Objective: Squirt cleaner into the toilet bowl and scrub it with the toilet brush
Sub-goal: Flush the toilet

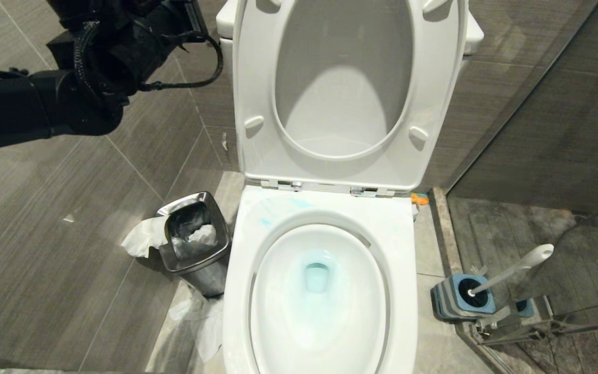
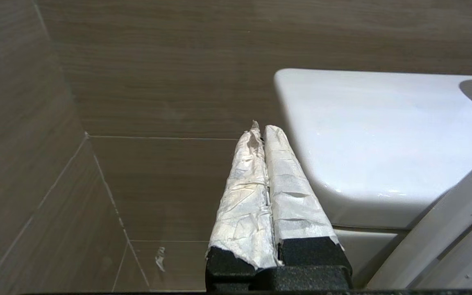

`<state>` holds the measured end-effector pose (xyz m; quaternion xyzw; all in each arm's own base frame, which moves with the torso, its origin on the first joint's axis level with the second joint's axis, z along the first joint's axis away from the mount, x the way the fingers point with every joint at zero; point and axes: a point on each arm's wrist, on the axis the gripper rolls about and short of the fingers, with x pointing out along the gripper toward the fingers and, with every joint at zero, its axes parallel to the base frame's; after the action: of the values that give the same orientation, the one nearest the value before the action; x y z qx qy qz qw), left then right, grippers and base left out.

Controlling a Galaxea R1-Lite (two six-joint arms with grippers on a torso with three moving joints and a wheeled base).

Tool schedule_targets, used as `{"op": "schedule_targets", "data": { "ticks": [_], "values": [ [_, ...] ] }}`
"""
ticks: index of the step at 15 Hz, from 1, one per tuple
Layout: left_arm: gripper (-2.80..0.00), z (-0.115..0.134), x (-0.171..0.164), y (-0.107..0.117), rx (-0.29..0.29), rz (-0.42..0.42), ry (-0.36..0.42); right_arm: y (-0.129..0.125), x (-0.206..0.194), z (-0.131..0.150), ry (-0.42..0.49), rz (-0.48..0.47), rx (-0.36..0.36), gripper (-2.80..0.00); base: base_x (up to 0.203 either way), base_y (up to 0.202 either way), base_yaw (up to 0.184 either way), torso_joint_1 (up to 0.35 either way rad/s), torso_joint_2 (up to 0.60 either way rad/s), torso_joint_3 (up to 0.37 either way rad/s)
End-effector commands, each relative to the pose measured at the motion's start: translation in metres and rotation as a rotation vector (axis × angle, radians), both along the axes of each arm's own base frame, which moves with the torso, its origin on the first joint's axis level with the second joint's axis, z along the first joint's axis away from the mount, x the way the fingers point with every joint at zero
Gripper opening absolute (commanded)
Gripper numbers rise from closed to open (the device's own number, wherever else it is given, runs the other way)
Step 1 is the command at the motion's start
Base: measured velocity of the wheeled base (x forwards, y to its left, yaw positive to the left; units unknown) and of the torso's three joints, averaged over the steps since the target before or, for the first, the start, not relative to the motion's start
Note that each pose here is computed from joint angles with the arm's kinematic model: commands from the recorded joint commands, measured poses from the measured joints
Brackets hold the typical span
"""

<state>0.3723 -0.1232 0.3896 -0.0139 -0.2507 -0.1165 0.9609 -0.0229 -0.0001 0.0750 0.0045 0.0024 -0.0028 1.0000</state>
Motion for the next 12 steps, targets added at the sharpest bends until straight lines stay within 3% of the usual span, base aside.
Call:
{"op": "schedule_targets", "data": {
  "ticks": [1, 12],
  "values": [
    [-2.8, -0.01, 0.009, -0.006, 0.007, -0.005, 0.019, 0.0, 0.0, 0.0, 0.001, -0.001, 0.0, -2.8, 0.0, 0.0, 0.0, 0.0, 0.0, 0.0],
    [-2.8, -0.041, 0.036, -0.014, 0.019, 0.0, 0.061, 0.0, 0.0, 0.0, 0.001, -0.001, 0.0, -2.8, 0.0, 0.0, 0.0, 0.0, 0.0, 0.0]
  ]
}}
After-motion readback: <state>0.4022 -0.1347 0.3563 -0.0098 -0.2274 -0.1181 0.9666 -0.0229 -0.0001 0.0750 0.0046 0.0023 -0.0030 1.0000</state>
